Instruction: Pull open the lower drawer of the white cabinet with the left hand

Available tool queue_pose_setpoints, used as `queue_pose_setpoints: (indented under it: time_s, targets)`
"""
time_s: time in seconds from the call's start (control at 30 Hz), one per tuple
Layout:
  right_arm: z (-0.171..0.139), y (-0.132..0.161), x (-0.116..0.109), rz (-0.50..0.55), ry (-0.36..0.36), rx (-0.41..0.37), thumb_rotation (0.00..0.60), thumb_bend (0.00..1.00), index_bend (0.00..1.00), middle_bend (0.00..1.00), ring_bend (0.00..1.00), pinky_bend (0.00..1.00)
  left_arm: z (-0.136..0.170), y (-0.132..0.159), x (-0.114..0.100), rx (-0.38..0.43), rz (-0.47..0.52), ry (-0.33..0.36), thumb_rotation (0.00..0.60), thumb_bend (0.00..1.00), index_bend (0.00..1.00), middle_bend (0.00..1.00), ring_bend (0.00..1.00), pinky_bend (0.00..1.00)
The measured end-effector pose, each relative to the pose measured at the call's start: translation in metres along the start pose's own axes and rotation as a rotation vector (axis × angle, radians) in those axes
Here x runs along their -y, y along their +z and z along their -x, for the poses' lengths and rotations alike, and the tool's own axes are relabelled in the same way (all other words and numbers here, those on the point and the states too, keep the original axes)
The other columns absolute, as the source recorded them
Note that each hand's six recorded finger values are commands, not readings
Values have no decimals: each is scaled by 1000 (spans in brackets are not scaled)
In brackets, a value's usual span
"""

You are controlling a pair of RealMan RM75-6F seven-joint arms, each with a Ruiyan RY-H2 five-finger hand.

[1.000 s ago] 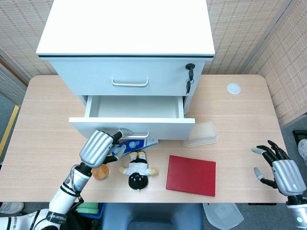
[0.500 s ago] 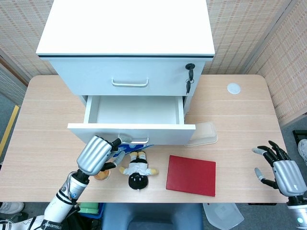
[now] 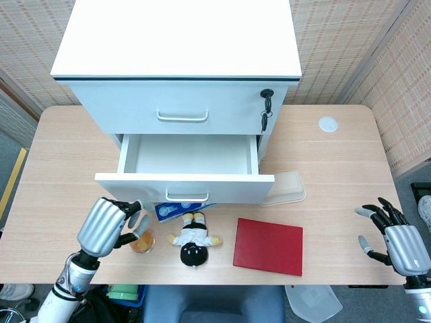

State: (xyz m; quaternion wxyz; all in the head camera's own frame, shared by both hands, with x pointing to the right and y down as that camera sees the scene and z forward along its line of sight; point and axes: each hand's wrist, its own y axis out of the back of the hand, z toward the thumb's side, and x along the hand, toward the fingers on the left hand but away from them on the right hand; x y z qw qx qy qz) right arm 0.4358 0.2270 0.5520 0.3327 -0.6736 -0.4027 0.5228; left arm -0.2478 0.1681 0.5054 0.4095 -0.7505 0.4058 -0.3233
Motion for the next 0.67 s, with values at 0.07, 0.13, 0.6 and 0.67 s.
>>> queue_pose_setpoints:
  time_s: [0.07, 0.13, 0.6, 0.67]
  targets:
    - [0, 0, 0, 0, 1, -1, 600, 334, 260, 225, 133, 162, 12, -15, 0, -44, -23, -9, 600, 469, 583, 788, 863, 995]
    - [1, 0, 0, 0, 1, -3, 600, 334, 259, 225, 133, 163, 25, -28, -1, -88, -48, -22, 600, 470, 591, 787, 851, 974]
    - [10, 6, 4, 1, 16, -26, 600, 334, 260, 225, 133, 162, 104, -129, -3, -499, -229, -99, 600, 308, 240, 509, 542, 509]
    - [11, 7, 4, -1, 17, -30, 600, 334, 259, 225, 133, 163, 118, -145, -4, -560, -279, -121, 600, 296, 225, 393, 441, 427]
